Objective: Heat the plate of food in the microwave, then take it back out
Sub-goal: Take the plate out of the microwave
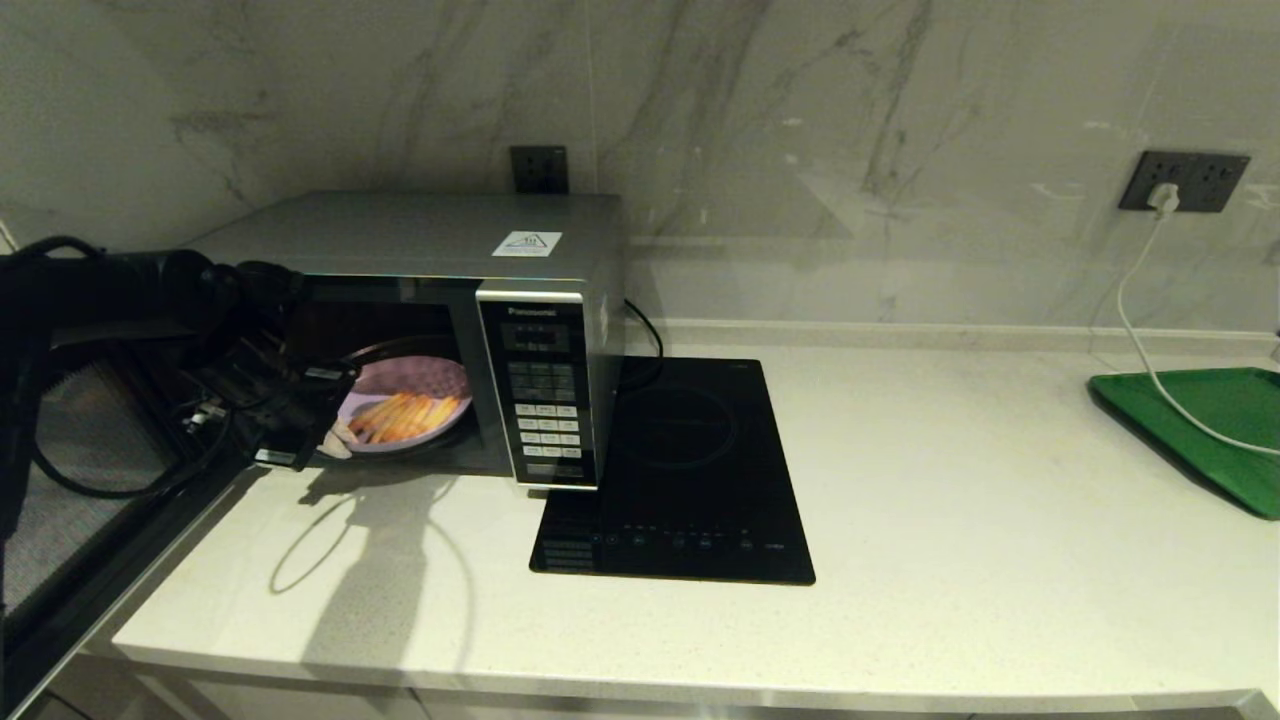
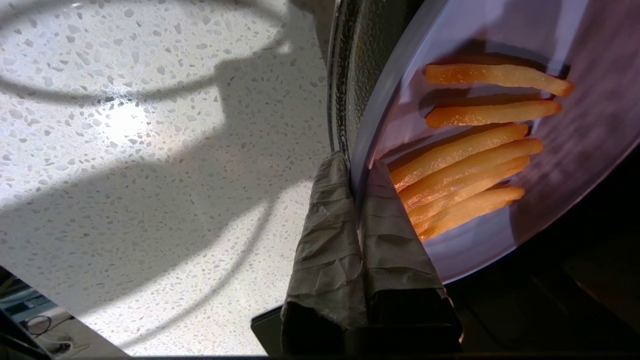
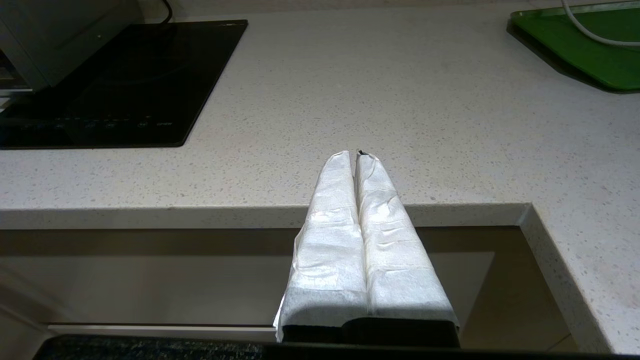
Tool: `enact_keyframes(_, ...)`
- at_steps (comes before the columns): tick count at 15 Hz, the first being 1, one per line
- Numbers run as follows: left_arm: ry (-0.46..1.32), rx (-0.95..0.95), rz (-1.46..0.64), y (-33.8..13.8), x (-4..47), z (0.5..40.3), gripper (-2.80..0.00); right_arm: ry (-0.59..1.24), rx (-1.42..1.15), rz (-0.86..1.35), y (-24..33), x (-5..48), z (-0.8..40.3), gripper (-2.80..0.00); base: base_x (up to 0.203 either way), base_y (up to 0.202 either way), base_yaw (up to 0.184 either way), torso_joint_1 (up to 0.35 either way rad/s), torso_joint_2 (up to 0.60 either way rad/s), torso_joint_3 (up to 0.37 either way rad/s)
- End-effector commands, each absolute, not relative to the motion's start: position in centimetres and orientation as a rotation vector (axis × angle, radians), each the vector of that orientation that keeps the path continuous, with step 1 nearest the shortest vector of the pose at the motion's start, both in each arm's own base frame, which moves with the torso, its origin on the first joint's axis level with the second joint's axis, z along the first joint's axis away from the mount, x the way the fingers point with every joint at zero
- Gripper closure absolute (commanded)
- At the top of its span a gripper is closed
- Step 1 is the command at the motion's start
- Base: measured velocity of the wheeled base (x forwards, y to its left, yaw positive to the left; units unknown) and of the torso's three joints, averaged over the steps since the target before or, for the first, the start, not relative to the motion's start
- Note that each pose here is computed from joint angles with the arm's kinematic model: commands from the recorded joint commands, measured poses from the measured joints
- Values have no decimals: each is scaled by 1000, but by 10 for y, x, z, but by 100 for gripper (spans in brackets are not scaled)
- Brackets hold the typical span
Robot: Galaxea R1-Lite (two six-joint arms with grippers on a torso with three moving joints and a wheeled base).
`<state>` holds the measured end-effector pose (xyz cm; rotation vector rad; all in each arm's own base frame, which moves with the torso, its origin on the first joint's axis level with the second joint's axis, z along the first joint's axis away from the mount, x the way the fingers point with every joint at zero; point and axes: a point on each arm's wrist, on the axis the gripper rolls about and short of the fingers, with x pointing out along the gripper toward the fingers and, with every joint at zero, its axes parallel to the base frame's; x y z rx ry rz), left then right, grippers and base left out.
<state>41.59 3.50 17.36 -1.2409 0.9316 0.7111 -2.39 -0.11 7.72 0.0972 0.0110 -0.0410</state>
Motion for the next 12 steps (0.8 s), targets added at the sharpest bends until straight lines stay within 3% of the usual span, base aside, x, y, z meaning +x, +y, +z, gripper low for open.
enact_keyframes(1,917,-1256,694,36,411,183,0,10,98,-40,-1,-24,77,0,0,0,0,0,0,0)
enact_keyframes(9,925,-1377,587,61,392,211,0,12,98,-41,-1,-24,77,0,0,0,0,0,0,0)
enact_keyframes(12,976,-1299,556,61,378,209,0,12,98,-41,-1,-24,77,0,0,0,0,0,0,0)
